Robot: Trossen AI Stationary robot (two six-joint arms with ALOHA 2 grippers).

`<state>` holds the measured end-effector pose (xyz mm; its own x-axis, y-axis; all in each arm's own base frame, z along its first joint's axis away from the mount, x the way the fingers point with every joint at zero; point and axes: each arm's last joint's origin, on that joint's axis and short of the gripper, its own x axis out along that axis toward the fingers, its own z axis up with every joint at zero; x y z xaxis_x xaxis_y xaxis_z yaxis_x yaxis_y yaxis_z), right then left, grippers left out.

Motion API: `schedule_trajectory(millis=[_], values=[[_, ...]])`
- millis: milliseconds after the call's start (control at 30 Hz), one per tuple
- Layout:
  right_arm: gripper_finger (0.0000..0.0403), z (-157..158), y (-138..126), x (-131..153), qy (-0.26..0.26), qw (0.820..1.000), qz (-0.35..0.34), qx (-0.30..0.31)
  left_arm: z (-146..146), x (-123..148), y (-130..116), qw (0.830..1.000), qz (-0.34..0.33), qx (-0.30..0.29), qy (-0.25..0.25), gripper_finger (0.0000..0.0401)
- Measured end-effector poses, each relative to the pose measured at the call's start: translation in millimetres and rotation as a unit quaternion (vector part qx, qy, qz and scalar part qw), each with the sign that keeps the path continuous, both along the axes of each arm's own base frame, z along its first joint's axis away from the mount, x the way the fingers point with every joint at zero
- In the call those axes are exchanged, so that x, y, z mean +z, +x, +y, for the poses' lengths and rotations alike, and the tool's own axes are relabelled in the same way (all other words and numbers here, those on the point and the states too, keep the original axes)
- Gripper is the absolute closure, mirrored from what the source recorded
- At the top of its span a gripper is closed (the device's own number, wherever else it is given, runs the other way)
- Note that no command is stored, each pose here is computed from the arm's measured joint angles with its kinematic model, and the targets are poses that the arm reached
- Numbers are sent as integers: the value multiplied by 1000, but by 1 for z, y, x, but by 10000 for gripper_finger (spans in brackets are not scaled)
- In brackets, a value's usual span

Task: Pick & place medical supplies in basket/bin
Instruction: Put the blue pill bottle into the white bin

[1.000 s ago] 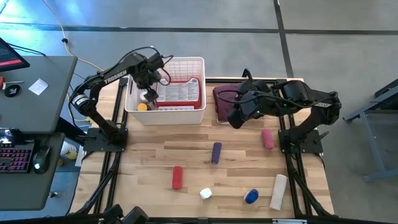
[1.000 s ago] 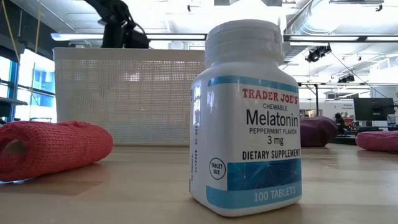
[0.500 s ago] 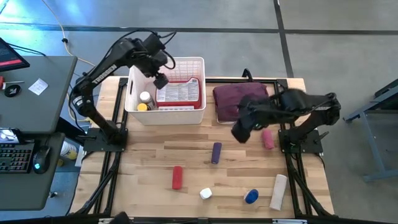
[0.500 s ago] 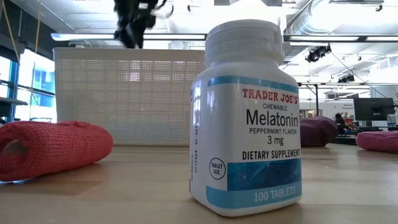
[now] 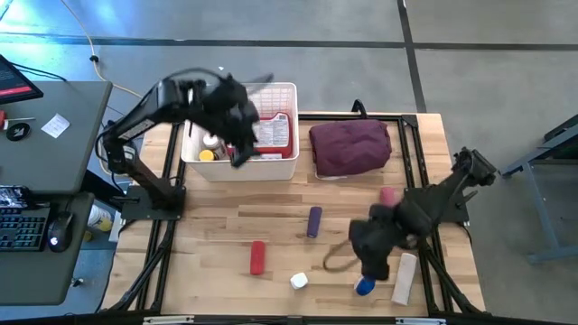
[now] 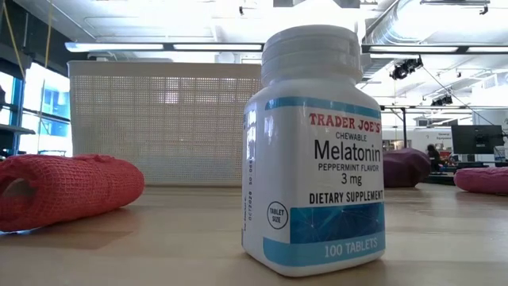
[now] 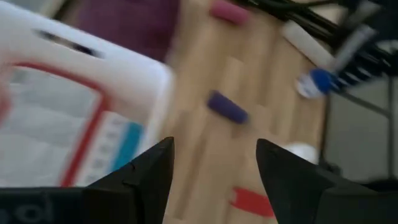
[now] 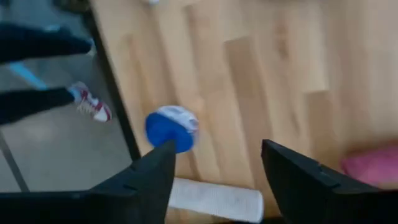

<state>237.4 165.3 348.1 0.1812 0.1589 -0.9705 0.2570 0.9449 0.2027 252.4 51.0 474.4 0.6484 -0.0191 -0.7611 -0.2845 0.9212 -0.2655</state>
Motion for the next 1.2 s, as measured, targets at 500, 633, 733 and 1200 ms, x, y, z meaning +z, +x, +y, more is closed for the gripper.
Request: schedule_trajectory(millis=[500,633,733,1200], values=[[116,64,-21,-74,28,972,-88,215,-107,-3,3,997,0,78,-10,144],[116,68,-25,-96,26,960,-102,259,-125,-3,0,995,-10,93,-17,144],[116,68,-29,-108,20,952,-105,285,-134,-4,-1,995,-11,92,-19,144],[116,63,-37,-141,8,946,-101,307,-134,-4,-3,996,-16,91,9,144]])
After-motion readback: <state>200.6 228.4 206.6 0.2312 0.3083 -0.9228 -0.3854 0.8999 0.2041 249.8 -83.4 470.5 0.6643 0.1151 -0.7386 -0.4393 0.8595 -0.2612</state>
